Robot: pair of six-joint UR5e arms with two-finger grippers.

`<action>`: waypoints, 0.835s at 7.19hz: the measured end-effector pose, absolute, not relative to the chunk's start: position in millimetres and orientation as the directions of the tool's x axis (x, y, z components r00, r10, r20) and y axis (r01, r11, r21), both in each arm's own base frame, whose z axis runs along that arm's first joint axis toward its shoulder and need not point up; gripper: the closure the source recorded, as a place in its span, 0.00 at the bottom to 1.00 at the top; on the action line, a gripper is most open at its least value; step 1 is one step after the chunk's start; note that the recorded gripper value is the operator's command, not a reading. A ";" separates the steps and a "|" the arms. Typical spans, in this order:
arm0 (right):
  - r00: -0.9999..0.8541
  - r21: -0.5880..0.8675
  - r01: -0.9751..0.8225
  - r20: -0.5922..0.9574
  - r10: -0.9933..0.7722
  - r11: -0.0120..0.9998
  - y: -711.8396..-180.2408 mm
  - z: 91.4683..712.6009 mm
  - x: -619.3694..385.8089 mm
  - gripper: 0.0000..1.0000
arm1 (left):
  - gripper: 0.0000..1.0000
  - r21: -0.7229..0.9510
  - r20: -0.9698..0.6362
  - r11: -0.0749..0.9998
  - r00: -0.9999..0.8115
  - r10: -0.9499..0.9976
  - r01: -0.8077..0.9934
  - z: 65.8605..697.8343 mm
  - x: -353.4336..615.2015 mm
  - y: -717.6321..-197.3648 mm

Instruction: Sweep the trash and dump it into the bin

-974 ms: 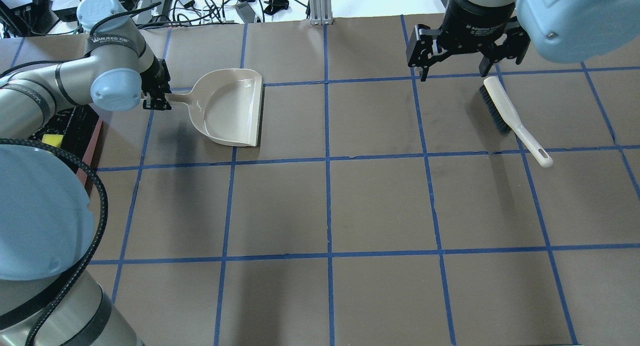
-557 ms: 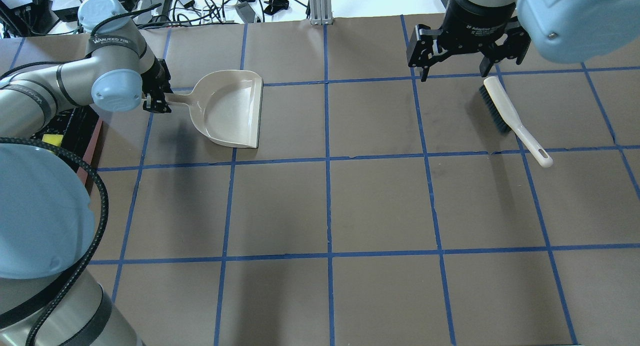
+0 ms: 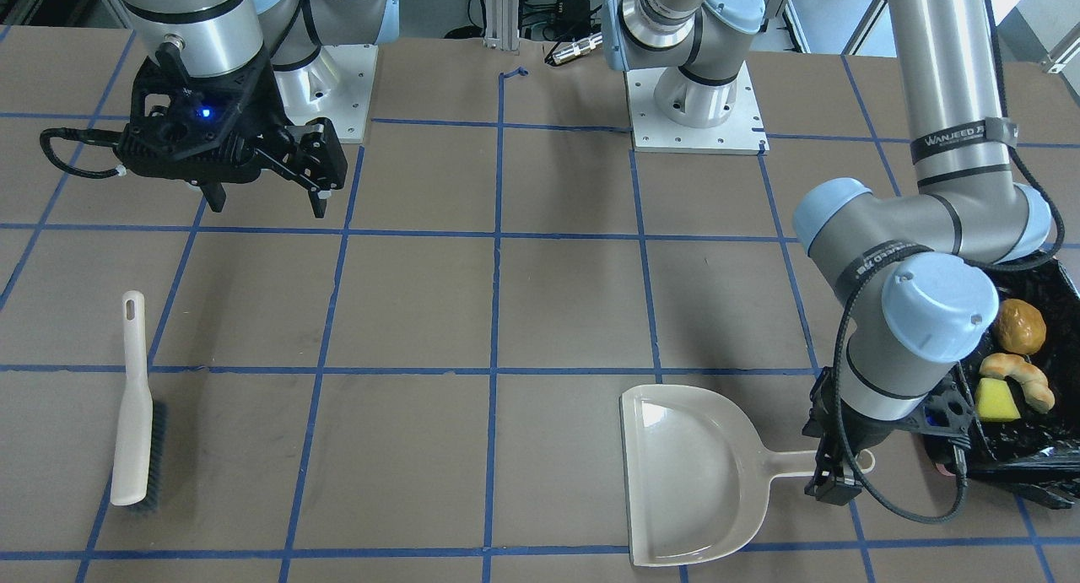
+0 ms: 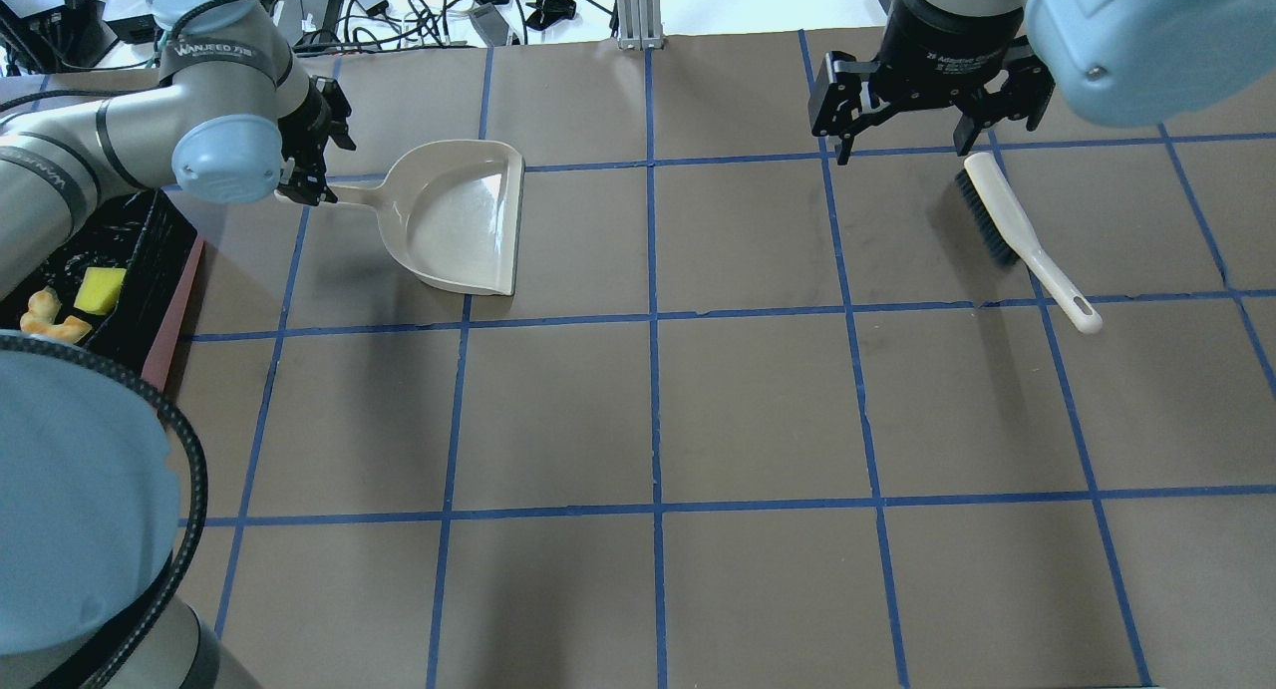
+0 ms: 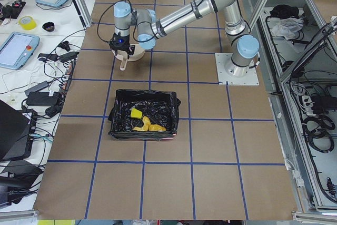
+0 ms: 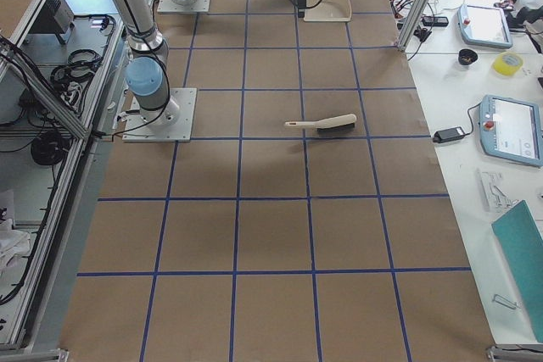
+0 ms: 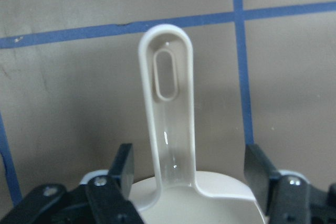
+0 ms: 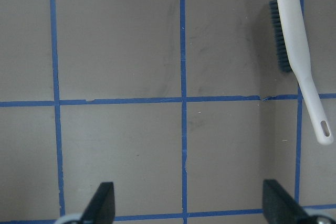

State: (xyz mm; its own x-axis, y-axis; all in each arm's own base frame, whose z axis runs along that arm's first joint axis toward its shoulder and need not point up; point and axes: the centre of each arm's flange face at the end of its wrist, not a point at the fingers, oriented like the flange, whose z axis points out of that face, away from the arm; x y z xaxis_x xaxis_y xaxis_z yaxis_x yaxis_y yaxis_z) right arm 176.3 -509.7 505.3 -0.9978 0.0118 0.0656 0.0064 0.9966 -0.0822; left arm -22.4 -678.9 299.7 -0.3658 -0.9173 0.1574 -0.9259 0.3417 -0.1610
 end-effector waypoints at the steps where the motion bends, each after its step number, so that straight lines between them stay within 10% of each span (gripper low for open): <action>1: -0.998 -0.081 0.006 0.066 0.011 0.997 -509.8 504.6 176.2 0.00 | 0.08 -0.188 0.138 0.490 -0.517 -0.845 -0.851 327.7 -29.4 -672.0; 6: -0.998 -0.082 0.008 0.065 0.013 0.997 -510.7 504.5 175.6 0.00 | 0.00 -0.237 -0.012 0.906 -0.931 -0.364 -0.351 449.0 -90.5 -613.2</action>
